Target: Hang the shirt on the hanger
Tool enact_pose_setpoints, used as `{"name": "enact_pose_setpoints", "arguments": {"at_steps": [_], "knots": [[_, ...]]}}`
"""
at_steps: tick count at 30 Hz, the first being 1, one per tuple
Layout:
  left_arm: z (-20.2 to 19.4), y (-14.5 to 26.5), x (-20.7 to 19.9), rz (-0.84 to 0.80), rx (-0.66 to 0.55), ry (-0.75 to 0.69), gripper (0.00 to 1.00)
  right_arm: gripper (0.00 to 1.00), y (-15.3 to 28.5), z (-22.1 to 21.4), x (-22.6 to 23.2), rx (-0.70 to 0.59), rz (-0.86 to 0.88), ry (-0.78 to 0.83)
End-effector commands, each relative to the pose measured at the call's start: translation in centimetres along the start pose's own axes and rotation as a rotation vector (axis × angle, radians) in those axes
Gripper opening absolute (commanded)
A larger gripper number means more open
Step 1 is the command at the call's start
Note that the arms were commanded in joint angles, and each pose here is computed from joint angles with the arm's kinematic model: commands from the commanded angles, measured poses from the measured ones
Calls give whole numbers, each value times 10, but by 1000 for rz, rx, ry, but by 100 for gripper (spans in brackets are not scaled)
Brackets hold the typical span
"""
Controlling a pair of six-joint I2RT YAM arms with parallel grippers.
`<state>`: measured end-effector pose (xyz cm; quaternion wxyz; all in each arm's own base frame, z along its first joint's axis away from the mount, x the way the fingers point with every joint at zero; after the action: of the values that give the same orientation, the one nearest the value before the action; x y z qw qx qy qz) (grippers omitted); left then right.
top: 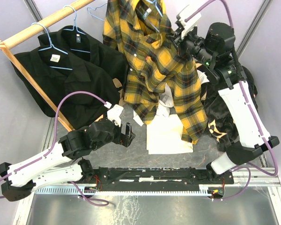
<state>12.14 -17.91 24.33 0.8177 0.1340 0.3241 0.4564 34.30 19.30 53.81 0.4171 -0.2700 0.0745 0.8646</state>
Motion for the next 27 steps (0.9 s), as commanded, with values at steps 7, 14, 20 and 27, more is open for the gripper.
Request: {"name": "enact_pose_setpoints", "arguments": {"at_steps": [7, 14, 20, 27], "knots": [[3, -1, -6, -24, -10, 32, 95, 0, -24, -32, 19, 40, 102, 42], [4, 2, -6, -24, -7, 31, 95, 0, -55, -56, 33, 43, 114, -32], [4, 5, -2, -8, -10, 28, 95, 0, -93, -49, 45, 9, 114, -71], [3, 7, -2, -18, -26, 61, 95, 0, -142, -46, 63, -8, 70, -66]]}}
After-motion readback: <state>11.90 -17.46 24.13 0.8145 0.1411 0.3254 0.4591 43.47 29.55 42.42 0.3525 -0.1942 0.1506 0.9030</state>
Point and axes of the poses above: each gripper's point midway between its finger pads, its own y axis back along the fingers, its own x axis along the line the jaws close on, z = x × y, the point moved 5 cm from there along y, back along the fingers, and after that the axes turned 13 degrees about y, right-handed, at the moved point
